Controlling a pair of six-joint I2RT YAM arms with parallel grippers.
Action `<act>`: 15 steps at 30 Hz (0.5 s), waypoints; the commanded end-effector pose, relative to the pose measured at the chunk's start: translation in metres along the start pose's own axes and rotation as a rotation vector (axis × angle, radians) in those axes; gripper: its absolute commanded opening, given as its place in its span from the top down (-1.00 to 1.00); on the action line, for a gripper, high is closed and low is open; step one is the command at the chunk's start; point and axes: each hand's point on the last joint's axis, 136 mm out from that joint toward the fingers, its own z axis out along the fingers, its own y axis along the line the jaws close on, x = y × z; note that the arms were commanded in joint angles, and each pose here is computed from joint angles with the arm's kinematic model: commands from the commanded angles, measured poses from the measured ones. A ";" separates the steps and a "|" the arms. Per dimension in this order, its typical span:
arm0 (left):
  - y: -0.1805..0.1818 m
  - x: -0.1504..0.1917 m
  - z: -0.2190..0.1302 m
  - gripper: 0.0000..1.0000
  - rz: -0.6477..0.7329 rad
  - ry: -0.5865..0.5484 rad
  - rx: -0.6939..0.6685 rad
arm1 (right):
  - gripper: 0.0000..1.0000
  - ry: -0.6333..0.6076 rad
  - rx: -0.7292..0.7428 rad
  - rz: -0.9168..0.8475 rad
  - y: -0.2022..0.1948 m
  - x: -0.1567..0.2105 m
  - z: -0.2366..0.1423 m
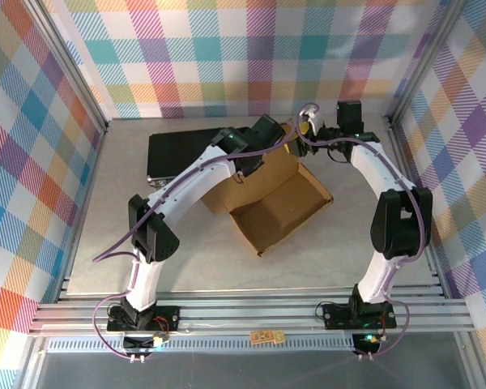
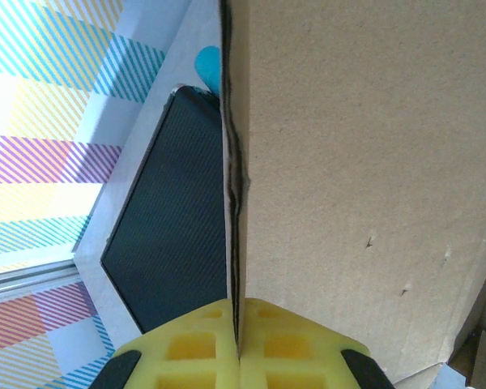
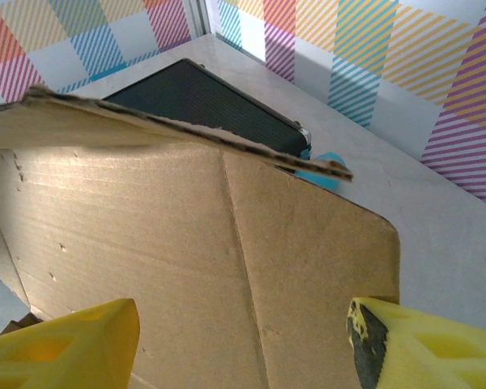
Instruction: Fold the paper box
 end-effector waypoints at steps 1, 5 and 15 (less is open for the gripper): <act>0.011 -0.004 -0.018 1.00 -0.008 -0.060 0.003 | -0.43 -0.001 -0.003 -0.064 -0.002 -0.005 -0.002; 0.014 0.005 -0.022 1.00 -0.003 -0.051 0.000 | -0.48 -0.028 0.040 -0.079 -0.003 -0.009 -0.018; 0.019 0.014 -0.028 1.00 0.021 -0.052 -0.003 | -0.53 -0.084 -0.022 -0.083 0.017 -0.011 -0.041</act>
